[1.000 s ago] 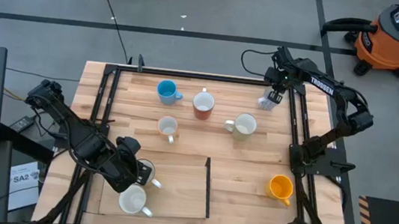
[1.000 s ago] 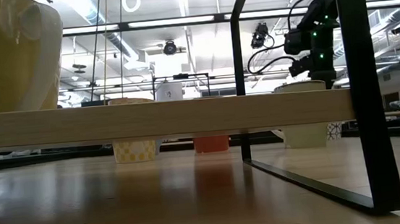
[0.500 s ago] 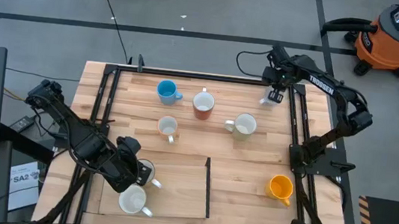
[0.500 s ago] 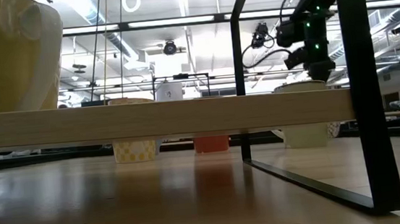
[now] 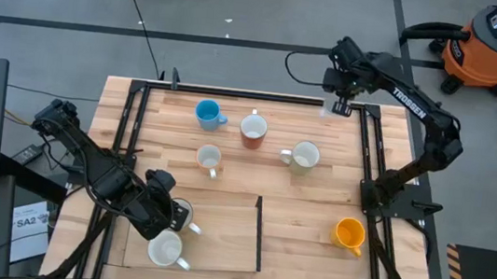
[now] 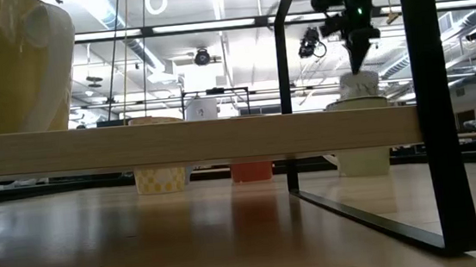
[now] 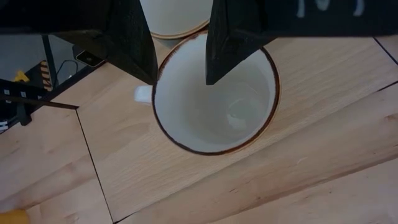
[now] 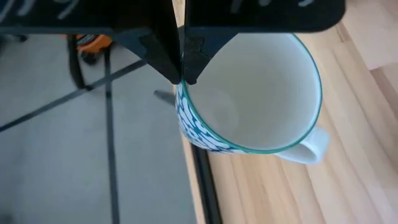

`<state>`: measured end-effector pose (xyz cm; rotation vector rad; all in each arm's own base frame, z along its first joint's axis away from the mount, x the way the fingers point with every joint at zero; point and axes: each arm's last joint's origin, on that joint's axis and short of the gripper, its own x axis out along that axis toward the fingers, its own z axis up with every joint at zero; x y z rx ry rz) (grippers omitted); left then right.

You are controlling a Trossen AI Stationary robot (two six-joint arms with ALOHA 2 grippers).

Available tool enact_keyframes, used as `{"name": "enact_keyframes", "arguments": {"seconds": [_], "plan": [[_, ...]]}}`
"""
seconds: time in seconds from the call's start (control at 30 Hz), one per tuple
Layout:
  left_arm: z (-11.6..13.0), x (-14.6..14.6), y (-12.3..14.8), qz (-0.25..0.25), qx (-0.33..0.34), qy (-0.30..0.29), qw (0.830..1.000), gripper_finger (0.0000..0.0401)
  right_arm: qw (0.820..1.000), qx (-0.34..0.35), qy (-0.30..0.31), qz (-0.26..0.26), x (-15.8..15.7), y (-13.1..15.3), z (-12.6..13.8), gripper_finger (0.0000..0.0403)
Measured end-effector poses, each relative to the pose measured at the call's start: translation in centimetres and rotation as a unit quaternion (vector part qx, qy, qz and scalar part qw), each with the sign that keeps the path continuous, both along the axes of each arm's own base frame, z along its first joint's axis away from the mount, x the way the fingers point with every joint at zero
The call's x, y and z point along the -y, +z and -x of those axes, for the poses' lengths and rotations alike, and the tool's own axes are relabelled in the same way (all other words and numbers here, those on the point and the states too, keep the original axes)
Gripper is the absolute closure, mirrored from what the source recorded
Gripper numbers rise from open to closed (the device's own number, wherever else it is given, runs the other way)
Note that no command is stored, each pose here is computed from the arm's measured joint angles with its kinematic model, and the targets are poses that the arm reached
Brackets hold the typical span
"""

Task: Place coffee mugs
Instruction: Put the blue patterned mug on the shelf

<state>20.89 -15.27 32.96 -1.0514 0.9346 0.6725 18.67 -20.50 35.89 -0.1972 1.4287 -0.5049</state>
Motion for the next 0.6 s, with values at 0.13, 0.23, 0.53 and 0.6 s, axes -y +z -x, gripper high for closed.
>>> {"name": "enact_keyframes", "arguments": {"seconds": [0.13, 0.23, 0.53, 0.6], "plan": [[0.0, 0.0, 0.0, -0.002, 0.002, 0.001, 1.0, 0.0259, 0.999, 0.026, 0.04, 0.024, -1.7, 2.5, -1.4, 0.0393], [0.0, 0.0, 0.0, -0.002, 0.002, 0.001, 1.0, 0.0259, 0.995, 0.043, 0.08, 0.035, -3.4, 3.6, -2.7, 0.0393], [0.0, 0.0, 0.0, -0.007, 0.002, -0.008, 1.0, 0.0259, 0.973, 0.087, 0.214, 0.027, -9.1, 4.2, -6.6, 0.0393], [0.0, 0.0, 0.0, -0.007, 0.002, -0.008, 1.0, 0.0259, 0.964, 0.107, 0.244, 0.023, -10.3, 4.3, -7.4, 0.0393]]}}
